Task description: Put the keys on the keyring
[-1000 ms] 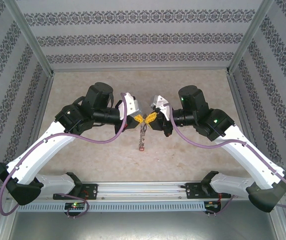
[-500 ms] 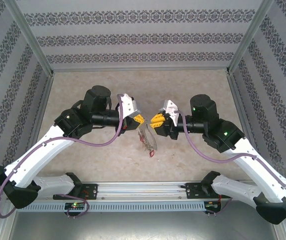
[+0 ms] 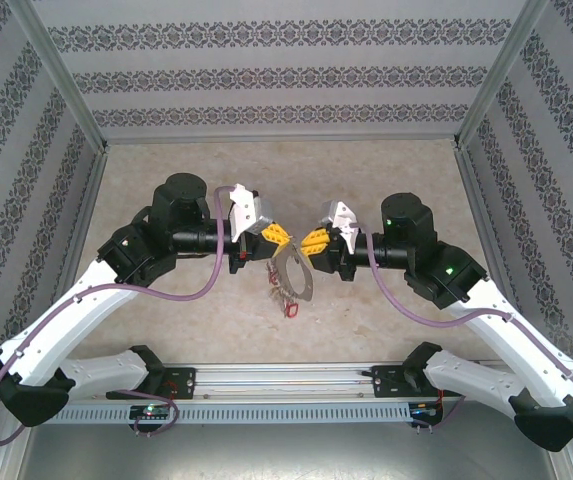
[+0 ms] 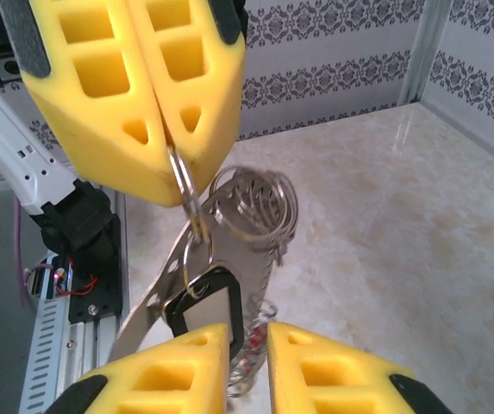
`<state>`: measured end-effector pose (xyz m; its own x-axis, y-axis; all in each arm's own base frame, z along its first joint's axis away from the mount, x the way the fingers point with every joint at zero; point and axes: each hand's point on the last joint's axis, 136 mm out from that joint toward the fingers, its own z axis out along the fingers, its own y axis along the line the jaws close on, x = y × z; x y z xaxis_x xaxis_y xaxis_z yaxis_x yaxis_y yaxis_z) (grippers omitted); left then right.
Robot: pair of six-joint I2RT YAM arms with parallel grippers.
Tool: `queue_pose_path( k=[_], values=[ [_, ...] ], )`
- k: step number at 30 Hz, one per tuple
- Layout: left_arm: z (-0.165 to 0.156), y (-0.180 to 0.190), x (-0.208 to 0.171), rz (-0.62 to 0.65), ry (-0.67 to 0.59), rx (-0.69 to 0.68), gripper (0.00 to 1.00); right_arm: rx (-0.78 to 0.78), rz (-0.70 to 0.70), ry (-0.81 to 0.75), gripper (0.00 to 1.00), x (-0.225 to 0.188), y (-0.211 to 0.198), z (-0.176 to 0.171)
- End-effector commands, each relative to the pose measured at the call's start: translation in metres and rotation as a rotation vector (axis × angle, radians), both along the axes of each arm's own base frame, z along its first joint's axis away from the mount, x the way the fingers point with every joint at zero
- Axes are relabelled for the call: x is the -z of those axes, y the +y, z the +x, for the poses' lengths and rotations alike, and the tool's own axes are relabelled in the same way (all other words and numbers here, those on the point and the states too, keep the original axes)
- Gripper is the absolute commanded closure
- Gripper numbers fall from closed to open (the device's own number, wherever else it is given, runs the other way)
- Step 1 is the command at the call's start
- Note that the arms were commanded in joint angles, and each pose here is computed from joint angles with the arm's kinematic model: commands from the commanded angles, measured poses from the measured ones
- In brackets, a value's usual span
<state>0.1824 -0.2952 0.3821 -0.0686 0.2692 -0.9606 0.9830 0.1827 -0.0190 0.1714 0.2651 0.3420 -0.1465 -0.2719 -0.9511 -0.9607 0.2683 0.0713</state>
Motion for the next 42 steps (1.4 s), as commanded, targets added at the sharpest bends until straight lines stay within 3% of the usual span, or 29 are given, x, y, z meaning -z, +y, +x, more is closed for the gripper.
queue_pose_path(
  k=[1, 4, 8, 18, 29, 42],
  values=[
    [-0.010, -0.002, -0.027, -0.093, -0.059, 0.040, 1.00, -0.048, 0.061, -0.002, 0.72, -0.013, 0.003, -0.006],
    [-0.009, -0.003, -0.029, -0.098, -0.062, 0.037, 1.00, -0.117, 0.091, 0.004, 0.62, -0.014, 0.008, -0.018],
    [-0.007, -0.004, -0.028, -0.099, -0.062, 0.034, 1.00, -0.135, 0.108, -0.007, 0.58, -0.012, 0.009, -0.023],
    [-0.006, -0.006, -0.030, -0.110, -0.056, 0.040, 1.00, -0.100, 0.111, -0.016, 0.65, -0.007, 0.013, -0.011],
    [-0.006, -0.004, -0.030, -0.111, -0.059, 0.031, 1.00, -0.150, 0.131, -0.015, 0.64, -0.012, 0.029, -0.010],
    [-0.004, -0.001, -0.032, -0.112, -0.075, 0.012, 1.00, -0.132, 0.119, -0.036, 0.94, -0.011, 0.026, -0.009]
  ],
)
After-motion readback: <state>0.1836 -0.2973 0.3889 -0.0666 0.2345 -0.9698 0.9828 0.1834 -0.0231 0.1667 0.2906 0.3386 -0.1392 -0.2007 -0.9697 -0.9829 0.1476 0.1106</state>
